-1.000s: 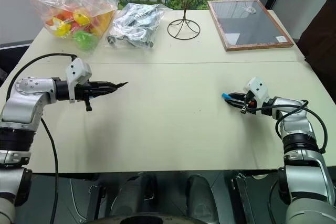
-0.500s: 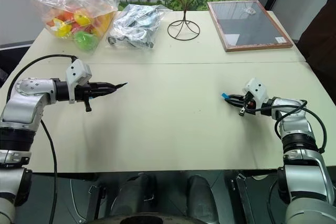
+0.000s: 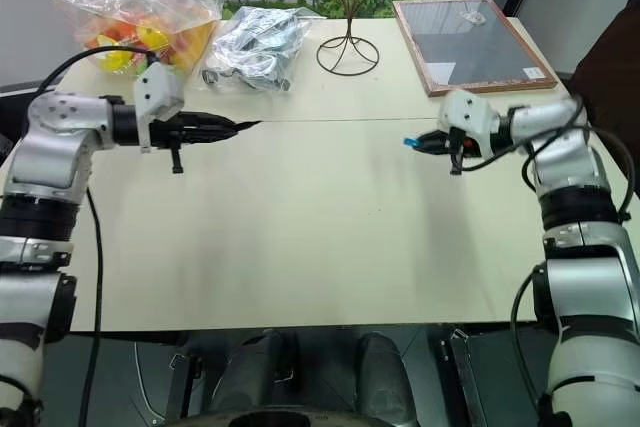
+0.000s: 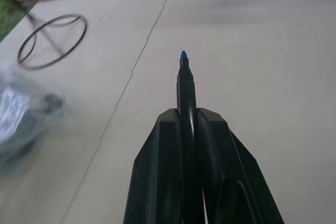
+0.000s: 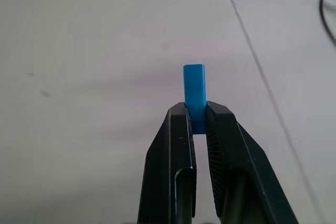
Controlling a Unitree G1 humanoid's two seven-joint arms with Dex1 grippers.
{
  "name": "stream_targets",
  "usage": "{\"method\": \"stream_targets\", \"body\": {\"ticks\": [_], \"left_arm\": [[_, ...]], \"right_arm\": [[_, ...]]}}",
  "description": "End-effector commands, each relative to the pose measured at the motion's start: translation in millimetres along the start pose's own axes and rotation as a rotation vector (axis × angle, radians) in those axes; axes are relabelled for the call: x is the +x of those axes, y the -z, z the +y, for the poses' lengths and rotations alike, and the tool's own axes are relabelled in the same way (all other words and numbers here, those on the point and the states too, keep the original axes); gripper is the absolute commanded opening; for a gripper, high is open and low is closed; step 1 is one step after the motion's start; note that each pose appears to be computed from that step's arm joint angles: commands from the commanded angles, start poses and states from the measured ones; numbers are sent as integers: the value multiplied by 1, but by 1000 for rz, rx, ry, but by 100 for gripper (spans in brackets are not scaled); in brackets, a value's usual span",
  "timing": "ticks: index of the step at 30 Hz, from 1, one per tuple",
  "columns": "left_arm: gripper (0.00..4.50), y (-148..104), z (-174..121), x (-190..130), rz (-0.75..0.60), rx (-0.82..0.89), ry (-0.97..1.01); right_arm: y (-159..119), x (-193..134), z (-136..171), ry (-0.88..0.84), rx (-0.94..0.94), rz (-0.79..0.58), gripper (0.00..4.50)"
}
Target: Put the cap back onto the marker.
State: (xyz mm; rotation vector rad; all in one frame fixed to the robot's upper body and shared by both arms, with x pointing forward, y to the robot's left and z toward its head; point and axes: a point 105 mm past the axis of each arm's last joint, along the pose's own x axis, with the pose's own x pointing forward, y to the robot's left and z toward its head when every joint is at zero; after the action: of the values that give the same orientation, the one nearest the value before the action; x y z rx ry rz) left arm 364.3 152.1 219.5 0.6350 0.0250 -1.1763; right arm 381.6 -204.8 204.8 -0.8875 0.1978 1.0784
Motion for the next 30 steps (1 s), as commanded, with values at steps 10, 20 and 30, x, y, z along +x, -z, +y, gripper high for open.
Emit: {"method": "stream_targets", "body": {"ticks": [10, 20, 30], "left_arm": [[0, 7, -12, 51, 27, 175, 124], [0, -11, -15, 77, -60, 186, 142], [0, -25, -21, 80, -113, 187, 158]], "right_arm": [[-54, 31, 4, -139, -145, -68, 3], [-57, 44, 14, -182, -150, -89, 3], [-55, 52, 16, -179, -136, -95, 3]]}}
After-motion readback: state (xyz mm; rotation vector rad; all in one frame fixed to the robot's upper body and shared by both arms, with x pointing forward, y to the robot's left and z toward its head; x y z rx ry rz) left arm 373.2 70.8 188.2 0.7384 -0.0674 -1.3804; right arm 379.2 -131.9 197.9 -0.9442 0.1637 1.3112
